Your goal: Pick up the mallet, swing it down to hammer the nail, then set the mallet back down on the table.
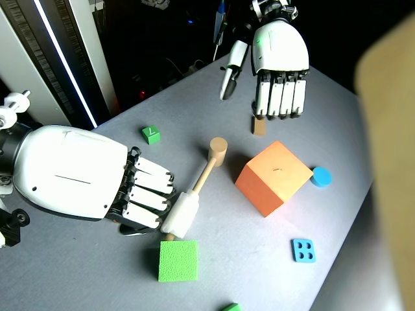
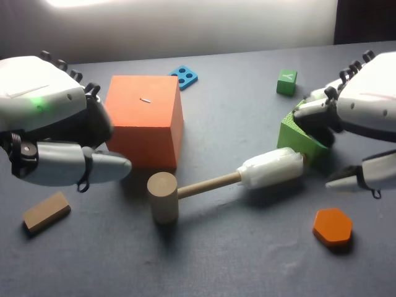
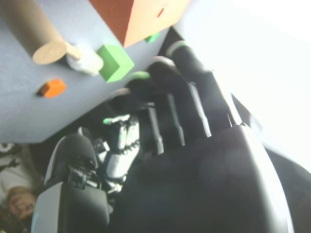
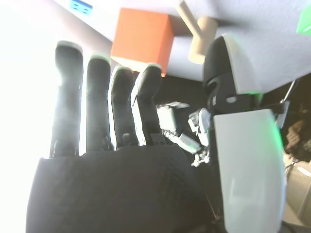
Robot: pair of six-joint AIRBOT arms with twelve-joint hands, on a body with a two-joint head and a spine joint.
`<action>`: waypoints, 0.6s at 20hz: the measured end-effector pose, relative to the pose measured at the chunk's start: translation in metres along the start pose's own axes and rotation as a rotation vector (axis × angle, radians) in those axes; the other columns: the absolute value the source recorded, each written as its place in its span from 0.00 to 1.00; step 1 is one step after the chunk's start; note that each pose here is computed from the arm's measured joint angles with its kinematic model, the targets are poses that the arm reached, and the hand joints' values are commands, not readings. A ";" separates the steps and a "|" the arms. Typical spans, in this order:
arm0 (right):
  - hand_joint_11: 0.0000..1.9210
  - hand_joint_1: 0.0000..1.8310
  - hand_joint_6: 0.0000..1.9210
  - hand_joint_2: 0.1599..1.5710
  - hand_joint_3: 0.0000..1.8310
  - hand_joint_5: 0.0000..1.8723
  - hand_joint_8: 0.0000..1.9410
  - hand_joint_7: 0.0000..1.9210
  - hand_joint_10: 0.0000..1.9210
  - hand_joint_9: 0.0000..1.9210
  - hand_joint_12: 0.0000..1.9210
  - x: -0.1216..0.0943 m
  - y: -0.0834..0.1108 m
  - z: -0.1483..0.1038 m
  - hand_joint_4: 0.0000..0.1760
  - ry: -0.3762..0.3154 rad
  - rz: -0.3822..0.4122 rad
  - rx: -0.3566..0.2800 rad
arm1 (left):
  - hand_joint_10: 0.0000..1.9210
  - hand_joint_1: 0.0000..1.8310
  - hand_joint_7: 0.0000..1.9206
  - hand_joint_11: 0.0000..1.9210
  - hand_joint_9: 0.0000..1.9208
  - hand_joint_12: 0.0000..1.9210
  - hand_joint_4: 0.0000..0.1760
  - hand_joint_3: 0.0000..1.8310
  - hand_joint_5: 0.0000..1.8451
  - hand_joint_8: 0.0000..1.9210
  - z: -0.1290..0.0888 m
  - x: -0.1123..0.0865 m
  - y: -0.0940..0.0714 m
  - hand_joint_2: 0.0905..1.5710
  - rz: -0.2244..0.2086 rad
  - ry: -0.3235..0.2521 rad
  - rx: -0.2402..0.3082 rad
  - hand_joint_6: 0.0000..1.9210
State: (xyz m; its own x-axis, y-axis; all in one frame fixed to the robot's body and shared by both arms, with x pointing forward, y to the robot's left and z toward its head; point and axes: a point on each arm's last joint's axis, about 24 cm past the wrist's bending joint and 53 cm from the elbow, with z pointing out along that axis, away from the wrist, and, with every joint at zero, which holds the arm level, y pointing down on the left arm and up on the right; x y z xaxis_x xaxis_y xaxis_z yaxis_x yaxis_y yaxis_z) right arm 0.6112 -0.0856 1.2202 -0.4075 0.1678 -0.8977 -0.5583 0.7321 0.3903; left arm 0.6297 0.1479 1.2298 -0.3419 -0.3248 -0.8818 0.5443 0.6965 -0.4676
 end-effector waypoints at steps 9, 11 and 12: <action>0.86 0.38 1.00 0.85 0.02 0.73 1.00 0.82 1.00 0.85 1.00 0.001 -0.002 0.000 0.00 -0.003 0.004 0.006 | 1.00 0.68 0.83 0.86 0.86 1.00 1.00 0.00 0.81 1.00 0.013 -0.007 -0.021 0.82 -0.021 -0.027 0.049 1.00; 0.86 0.44 1.00 0.88 0.01 0.71 1.00 0.82 1.00 0.85 1.00 0.001 -0.002 0.000 0.00 -0.005 0.004 0.006 | 1.00 0.69 0.84 0.86 0.86 1.00 0.71 0.00 0.82 1.00 0.014 -0.005 -0.021 0.81 -0.026 -0.018 0.045 1.00; 0.86 0.45 1.00 0.89 0.01 0.71 1.00 0.82 1.00 0.85 1.00 0.001 -0.002 0.000 0.00 -0.005 0.004 0.006 | 1.00 0.68 0.84 0.85 0.86 1.00 0.60 0.00 0.83 1.00 0.014 -0.004 -0.020 0.82 -0.026 -0.017 0.044 1.00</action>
State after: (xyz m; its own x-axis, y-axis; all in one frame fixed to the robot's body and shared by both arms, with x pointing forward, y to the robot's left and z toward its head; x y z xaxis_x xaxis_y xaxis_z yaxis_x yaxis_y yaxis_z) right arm 0.6118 -0.0870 1.2186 -0.4066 0.1740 -0.8969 -0.5524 0.7350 0.3931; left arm 0.6310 0.1261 1.2424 -0.3434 -0.3531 -0.8703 0.5687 0.6593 -0.4919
